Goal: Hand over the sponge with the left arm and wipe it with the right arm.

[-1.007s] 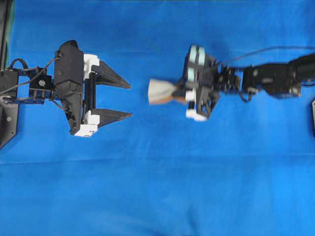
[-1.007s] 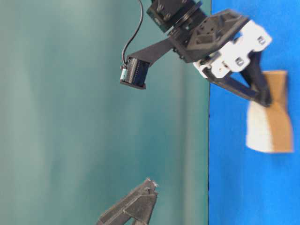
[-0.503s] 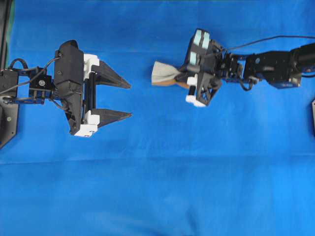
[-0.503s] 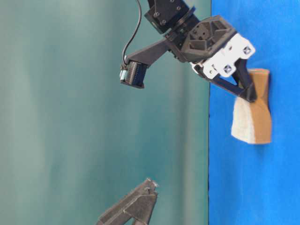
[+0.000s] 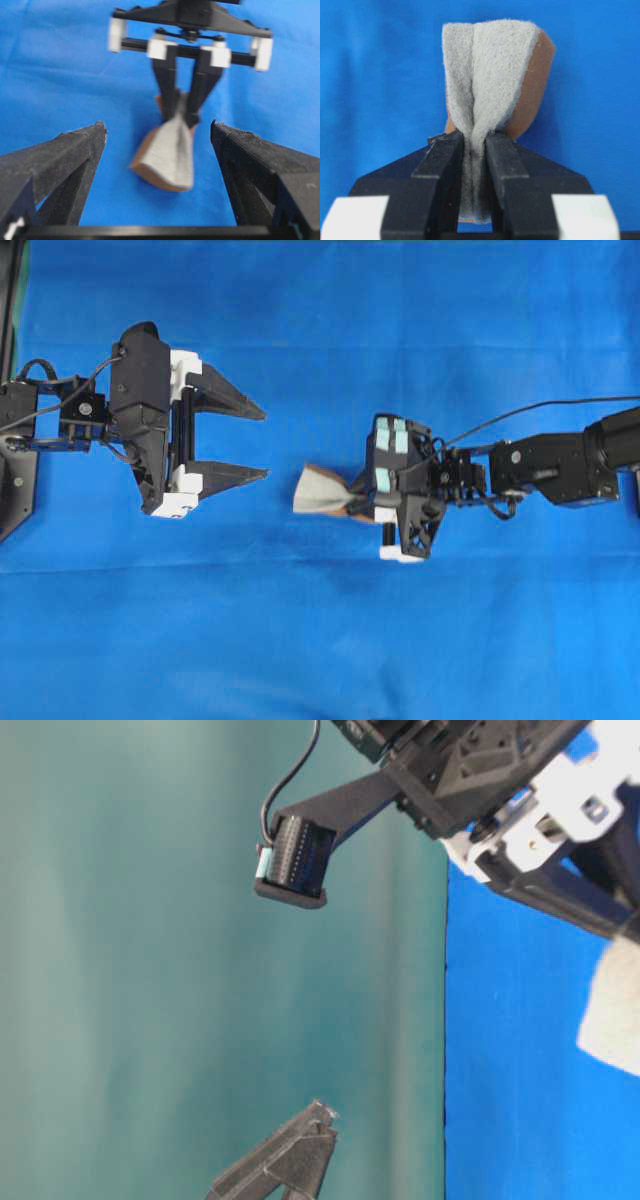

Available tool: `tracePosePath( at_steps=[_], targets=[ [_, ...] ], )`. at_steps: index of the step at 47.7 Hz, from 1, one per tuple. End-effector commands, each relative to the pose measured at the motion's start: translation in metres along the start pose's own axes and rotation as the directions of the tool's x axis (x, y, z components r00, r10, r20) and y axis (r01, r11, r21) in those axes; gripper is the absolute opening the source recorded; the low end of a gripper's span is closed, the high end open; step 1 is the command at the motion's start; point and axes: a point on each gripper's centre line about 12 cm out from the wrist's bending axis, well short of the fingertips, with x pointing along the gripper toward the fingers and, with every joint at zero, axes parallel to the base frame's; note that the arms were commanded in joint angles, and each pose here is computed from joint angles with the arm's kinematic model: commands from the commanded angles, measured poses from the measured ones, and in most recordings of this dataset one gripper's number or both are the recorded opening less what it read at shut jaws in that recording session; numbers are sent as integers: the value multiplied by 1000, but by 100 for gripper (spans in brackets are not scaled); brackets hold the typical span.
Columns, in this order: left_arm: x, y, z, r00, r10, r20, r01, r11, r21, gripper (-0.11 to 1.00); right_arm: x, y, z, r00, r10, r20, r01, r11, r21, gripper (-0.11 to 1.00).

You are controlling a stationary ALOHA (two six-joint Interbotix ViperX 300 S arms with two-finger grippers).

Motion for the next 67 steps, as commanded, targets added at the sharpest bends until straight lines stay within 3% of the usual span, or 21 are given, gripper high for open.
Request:
tracePosePath(
  at_steps=[1, 6, 12, 26, 36, 43, 49, 67],
  targets=[
    [0, -1, 9, 999, -5, 33, 5, 1000, 2, 82, -2, 12, 7, 1000, 23, 15, -23, 1000, -9, 19],
    [0, -1, 9, 999, -4, 37, 4, 1000, 0, 82, -2, 3, 7, 1000, 6, 13, -6, 1000, -3, 19],
    [0, -1, 9, 999, -5, 37, 5, 1000, 2, 82, -6, -24, 6, 999, -45, 10, 45, 999, 19, 19],
    [0, -1, 10, 999, -3, 38, 3, 1000, 1, 82, -31, -117, -1, 975, -223, 21, 221, 971, 91, 19],
    [0, -1, 9, 999, -5, 37, 5, 1000, 2, 82, -38, -144, 5, 960, -275, 49, 270, 958, 93, 19],
    [0, -1, 9, 999, -3, 37, 3, 1000, 1, 82, -36, -141, 7, 962, -268, 54, 262, 961, 92, 19],
    [0, -1, 9, 999, -5, 37, 5, 1000, 2, 82, -31, -122, 6, 971, -232, 54, 227, 971, 81, 19],
    [0, -1, 8, 999, -3, 34, 3, 1000, 1, 82, -14, -18, 7, 998, -36, 52, 36, 999, 12, 19]
  ],
)
